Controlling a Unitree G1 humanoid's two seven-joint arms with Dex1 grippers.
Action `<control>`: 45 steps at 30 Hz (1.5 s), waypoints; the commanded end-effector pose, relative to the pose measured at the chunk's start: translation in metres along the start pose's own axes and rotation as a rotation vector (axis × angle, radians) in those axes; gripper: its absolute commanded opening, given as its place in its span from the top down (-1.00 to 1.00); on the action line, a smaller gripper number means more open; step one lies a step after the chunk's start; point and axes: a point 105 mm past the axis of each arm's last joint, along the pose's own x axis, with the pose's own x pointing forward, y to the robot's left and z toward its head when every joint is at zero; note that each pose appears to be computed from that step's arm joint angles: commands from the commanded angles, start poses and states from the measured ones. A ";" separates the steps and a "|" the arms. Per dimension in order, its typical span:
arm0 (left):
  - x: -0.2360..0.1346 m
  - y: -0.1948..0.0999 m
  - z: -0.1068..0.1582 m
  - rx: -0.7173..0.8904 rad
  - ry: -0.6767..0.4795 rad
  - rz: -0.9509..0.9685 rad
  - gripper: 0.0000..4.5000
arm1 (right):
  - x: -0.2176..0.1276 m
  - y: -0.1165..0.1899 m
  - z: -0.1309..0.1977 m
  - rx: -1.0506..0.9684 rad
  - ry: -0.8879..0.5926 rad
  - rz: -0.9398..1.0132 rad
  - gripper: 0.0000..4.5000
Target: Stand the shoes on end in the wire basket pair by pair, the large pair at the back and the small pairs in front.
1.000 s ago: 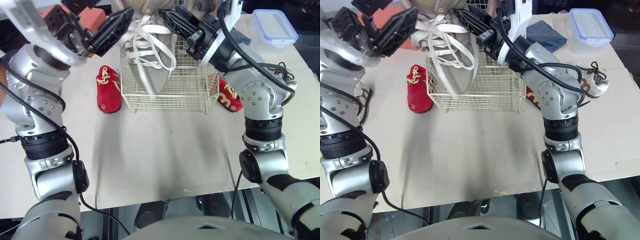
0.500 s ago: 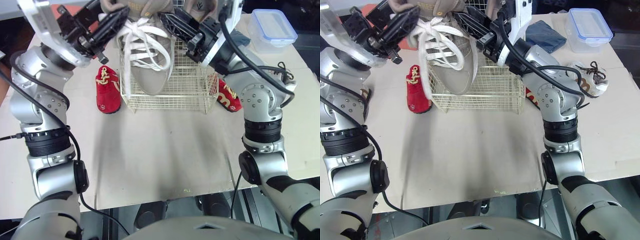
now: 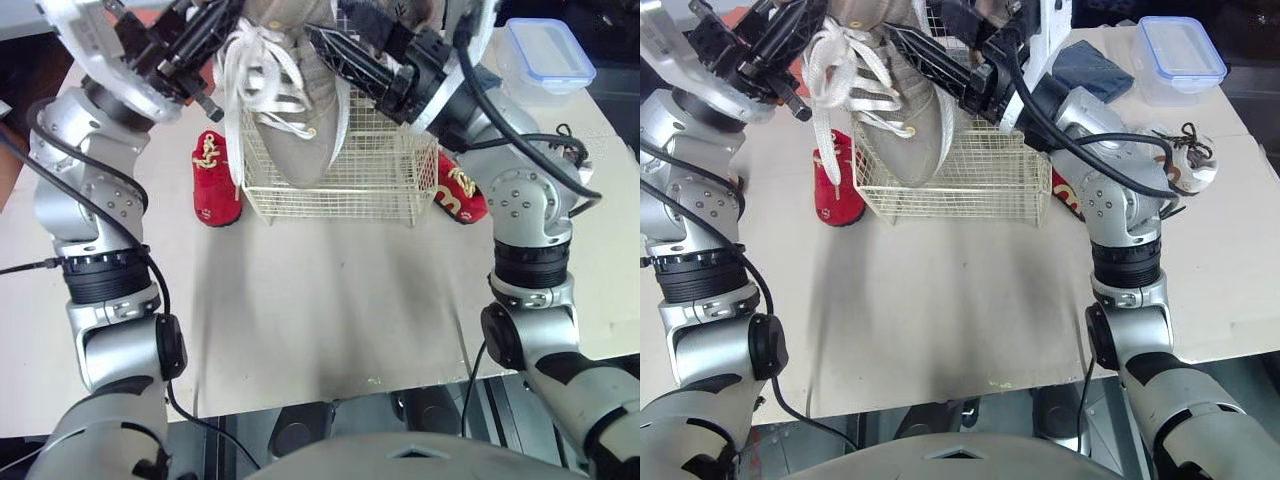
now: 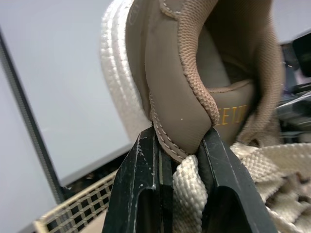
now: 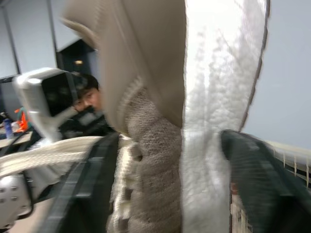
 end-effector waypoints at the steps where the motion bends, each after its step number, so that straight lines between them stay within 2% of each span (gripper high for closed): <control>1: 0.004 0.022 0.043 0.142 -0.155 0.112 0.87 | -0.006 0.009 0.024 -0.099 -0.064 0.040 -0.98; 8: 0.015 0.041 0.063 0.275 -0.255 0.242 0.87 | -0.026 0.002 0.014 -0.205 0.038 -0.039 -0.98; 13: 0.024 0.046 0.066 0.325 -0.292 0.286 0.87 | -0.044 -0.003 0.005 -0.321 0.078 -0.114 -0.98; 18: 0.033 0.047 0.061 0.339 -0.303 0.302 0.87 | -0.064 0.003 -0.004 -0.374 0.013 -0.183 -0.98; 22: 0.033 0.053 0.056 0.374 -0.280 0.331 0.87 | -0.078 0.012 -0.012 -0.384 0.022 -0.173 -0.98; 37: 0.038 0.058 0.043 0.352 -0.345 0.386 0.87 | -0.075 0.019 -0.017 -0.329 0.010 -0.147 -0.98; 45: 0.034 0.057 0.016 0.324 -0.276 0.381 0.87 | -0.081 0.017 -0.020 -0.331 0.020 -0.172 -0.98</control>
